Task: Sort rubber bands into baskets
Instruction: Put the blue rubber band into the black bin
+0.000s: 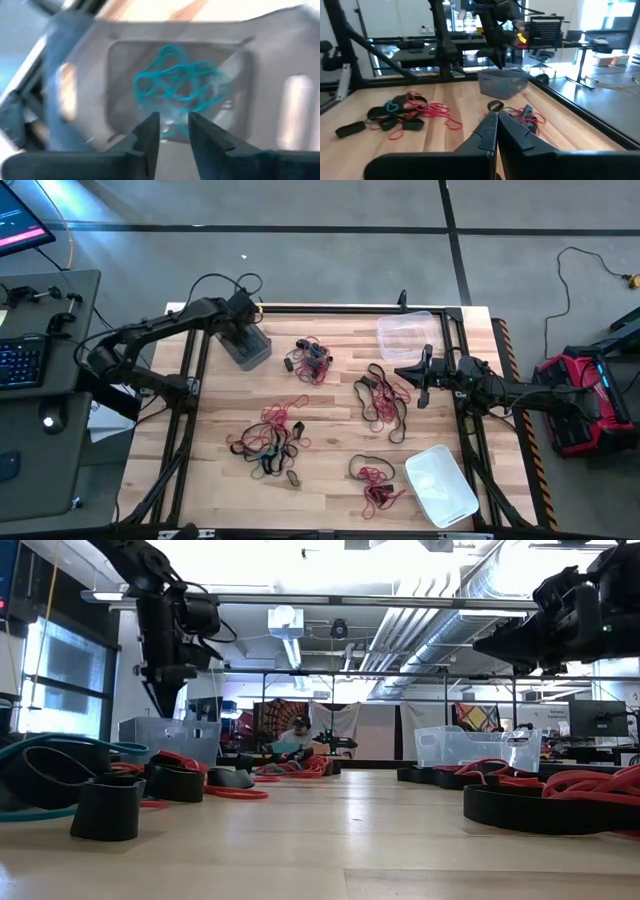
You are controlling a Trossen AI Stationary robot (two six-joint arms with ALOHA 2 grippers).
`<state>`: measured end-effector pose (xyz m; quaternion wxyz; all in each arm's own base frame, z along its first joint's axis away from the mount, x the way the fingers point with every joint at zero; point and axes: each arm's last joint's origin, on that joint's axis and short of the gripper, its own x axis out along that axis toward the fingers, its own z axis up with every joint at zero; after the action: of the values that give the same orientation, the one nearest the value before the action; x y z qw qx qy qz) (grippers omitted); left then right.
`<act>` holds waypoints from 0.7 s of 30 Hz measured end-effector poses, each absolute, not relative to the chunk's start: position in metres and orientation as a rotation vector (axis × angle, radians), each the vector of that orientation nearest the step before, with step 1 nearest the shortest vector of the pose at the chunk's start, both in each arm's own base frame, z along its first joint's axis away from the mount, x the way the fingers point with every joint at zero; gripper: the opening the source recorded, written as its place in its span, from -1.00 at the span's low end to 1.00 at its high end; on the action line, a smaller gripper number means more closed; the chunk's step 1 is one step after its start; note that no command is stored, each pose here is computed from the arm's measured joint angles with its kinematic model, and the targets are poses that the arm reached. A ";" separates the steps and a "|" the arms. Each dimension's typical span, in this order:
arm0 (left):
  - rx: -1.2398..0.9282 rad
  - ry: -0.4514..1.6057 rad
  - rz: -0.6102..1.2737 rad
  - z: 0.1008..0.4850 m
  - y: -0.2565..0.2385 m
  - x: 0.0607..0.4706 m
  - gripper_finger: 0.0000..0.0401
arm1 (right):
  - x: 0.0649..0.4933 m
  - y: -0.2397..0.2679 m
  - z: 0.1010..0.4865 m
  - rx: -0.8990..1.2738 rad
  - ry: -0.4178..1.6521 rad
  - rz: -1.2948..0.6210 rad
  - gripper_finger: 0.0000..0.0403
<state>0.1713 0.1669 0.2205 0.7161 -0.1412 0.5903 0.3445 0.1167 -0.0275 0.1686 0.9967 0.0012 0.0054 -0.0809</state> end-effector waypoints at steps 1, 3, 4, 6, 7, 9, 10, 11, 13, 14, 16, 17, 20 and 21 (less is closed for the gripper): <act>-0.317 1.281 0.739 0.223 0.165 0.173 -0.47 | 0.117 -0.028 0.169 0.002 0.008 -0.162 -0.97; -0.303 1.223 0.705 0.228 0.160 0.177 -0.43 | 0.117 -0.028 0.170 0.000 -0.004 -0.161 -0.95; -0.285 1.186 0.694 0.230 0.157 0.179 -0.42 | 0.117 -0.027 0.171 -0.001 -0.011 -0.157 -0.94; -0.238 1.121 0.670 0.236 0.148 0.182 -0.43 | 0.117 -0.027 0.172 -0.006 -0.023 -0.144 -0.94; -0.215 1.081 0.660 0.239 0.144 0.184 -0.44 | 0.117 -0.027 0.172 -0.010 -0.028 -0.137 -0.95; -0.172 0.998 0.636 0.245 0.134 0.186 -0.47 | 0.117 -0.027 0.173 -0.011 -0.030 -0.132 -0.97; -0.152 0.959 0.623 0.248 0.128 0.187 -0.50 | 0.117 -0.027 0.172 -0.013 -0.029 -0.132 -0.98; -0.134 0.926 0.608 0.250 0.123 0.188 -0.52 | 0.117 -0.027 0.173 -0.013 -0.029 -0.132 -0.99; -0.107 0.877 0.571 0.255 0.111 0.189 -0.57 | 0.117 -0.027 0.173 -0.013 -0.029 -0.132 -1.00; -0.092 0.855 0.548 0.257 0.104 0.190 -0.59 | 0.117 -0.027 0.173 -0.013 -0.029 -0.132 -0.99; -0.044 0.816 0.489 0.259 0.091 0.193 -0.64 | 0.117 -0.027 0.173 -0.013 -0.029 -0.133 -1.00; -0.014 0.800 0.455 0.258 0.084 0.194 -0.67 | 0.117 -0.027 0.173 -0.013 -0.029 -0.133 -1.00; 0.053 0.779 0.371 0.251 0.066 0.199 -0.75 | 0.117 -0.027 0.173 -0.013 -0.030 -0.138 -1.00; 0.064 0.771 0.349 0.248 0.061 0.201 -0.78 | 0.117 -0.027 0.173 -0.013 -0.030 -0.138 -1.00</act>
<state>0.2011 0.0612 0.2476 0.9114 0.0310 0.3738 0.1695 0.1168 -0.0268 0.1726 0.9975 -0.0067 -0.0148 -0.0690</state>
